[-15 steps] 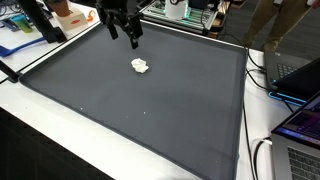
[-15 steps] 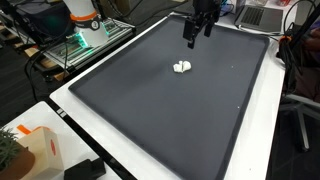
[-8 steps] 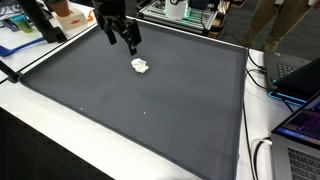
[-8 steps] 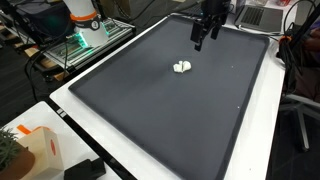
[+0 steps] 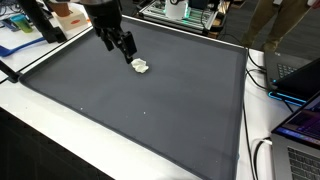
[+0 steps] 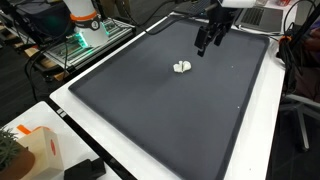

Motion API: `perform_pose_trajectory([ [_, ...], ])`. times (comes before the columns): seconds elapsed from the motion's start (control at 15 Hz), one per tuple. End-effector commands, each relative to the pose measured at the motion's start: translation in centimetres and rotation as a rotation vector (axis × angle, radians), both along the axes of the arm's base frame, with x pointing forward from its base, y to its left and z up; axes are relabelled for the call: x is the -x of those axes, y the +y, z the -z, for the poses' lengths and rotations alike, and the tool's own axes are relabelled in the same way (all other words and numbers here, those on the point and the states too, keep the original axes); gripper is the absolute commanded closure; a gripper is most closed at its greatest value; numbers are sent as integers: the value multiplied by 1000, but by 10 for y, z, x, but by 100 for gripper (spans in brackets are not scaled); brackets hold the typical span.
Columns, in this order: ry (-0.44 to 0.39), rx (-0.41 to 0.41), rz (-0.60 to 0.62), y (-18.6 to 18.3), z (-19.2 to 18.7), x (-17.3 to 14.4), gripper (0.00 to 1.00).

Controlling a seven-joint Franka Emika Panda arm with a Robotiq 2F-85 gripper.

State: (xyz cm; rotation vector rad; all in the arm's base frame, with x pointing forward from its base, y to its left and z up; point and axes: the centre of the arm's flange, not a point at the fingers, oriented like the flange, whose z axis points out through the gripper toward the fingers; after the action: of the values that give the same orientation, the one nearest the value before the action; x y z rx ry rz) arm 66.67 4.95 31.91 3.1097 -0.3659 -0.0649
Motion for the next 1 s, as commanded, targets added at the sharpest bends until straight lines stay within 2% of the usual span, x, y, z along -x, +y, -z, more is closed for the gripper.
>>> perform_pose_trajectory([
  [0.0,81,14,18,0,7,-12,0],
  [0.33,207,-20,26,-3,11,-11,0],
  [0.4,165,4,10,-1,10,-1,0],
  [0.73,167,5,10,-1,9,-2,0],
  [0.8,225,-12,11,-4,13,-8,0],
  [0.93,281,-36,24,-10,19,-18,0],
])
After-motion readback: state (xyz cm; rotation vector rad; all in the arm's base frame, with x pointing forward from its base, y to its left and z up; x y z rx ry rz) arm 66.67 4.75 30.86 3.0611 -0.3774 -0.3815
